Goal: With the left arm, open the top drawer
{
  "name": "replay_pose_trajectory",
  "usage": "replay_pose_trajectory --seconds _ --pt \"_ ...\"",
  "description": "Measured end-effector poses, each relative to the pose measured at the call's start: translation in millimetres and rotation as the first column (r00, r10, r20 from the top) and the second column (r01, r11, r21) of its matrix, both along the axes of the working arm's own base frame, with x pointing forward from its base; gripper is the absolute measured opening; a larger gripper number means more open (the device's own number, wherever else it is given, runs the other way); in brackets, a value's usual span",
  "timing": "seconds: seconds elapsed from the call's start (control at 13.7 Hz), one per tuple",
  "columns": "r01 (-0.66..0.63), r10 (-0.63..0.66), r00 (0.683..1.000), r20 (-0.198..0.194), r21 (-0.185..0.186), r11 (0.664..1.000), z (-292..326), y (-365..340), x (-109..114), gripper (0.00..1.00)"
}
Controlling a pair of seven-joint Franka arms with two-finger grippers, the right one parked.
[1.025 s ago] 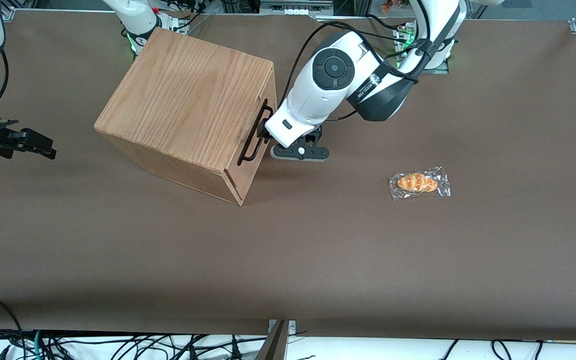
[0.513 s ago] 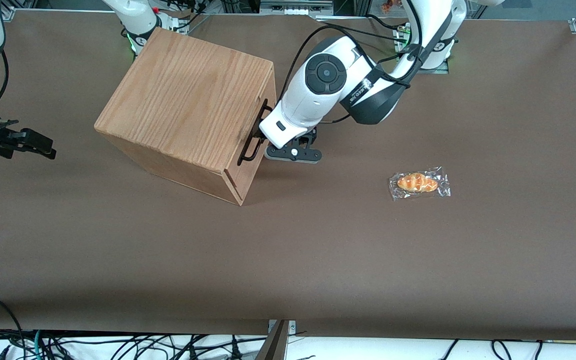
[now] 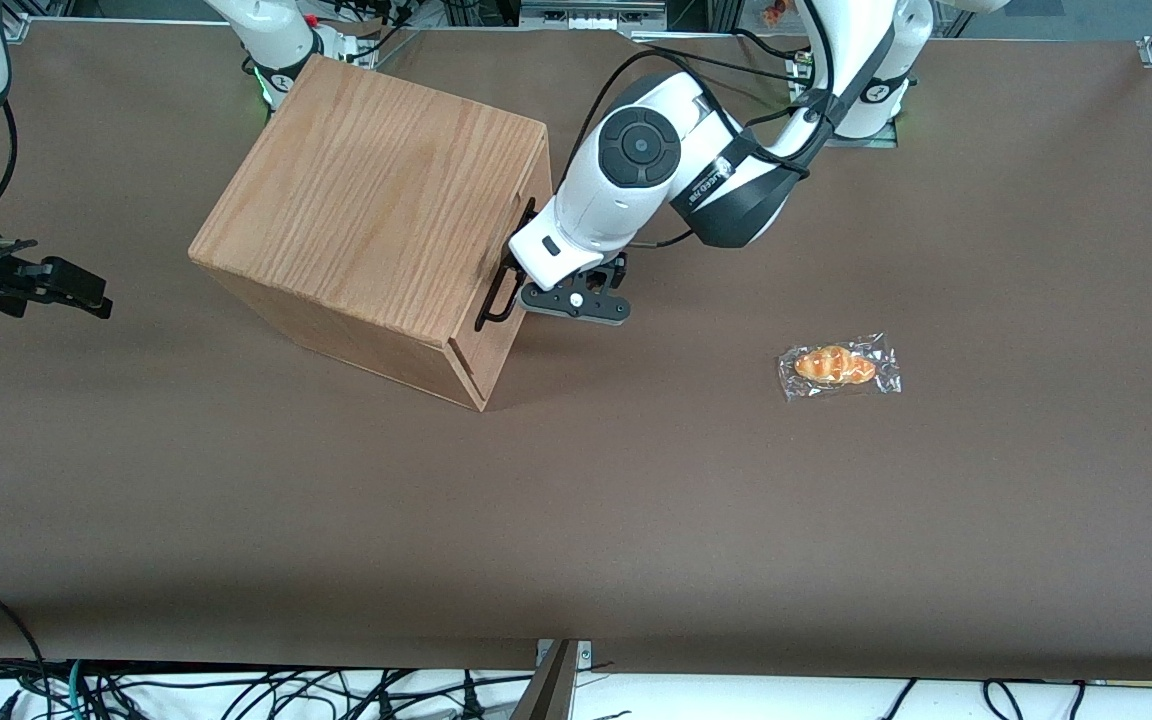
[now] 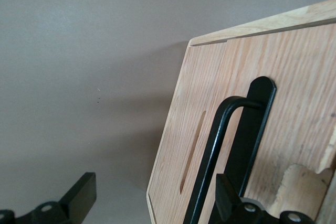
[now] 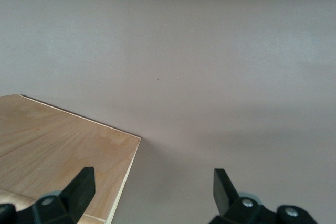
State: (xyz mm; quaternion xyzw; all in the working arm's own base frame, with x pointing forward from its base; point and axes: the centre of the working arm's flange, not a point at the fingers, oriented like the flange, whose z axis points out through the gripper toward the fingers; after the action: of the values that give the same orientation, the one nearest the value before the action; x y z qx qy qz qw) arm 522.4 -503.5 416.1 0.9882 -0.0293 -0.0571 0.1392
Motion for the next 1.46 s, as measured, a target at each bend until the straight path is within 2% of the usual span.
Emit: replay_pose_trajectory --seconds 1.17,1.46 --pt "0.044 -0.043 0.998 -0.042 0.021 0.999 -31 -13 -11 1.00" --pt "0.053 -0.052 0.998 -0.042 0.022 0.998 -32 -12 -10 1.00"
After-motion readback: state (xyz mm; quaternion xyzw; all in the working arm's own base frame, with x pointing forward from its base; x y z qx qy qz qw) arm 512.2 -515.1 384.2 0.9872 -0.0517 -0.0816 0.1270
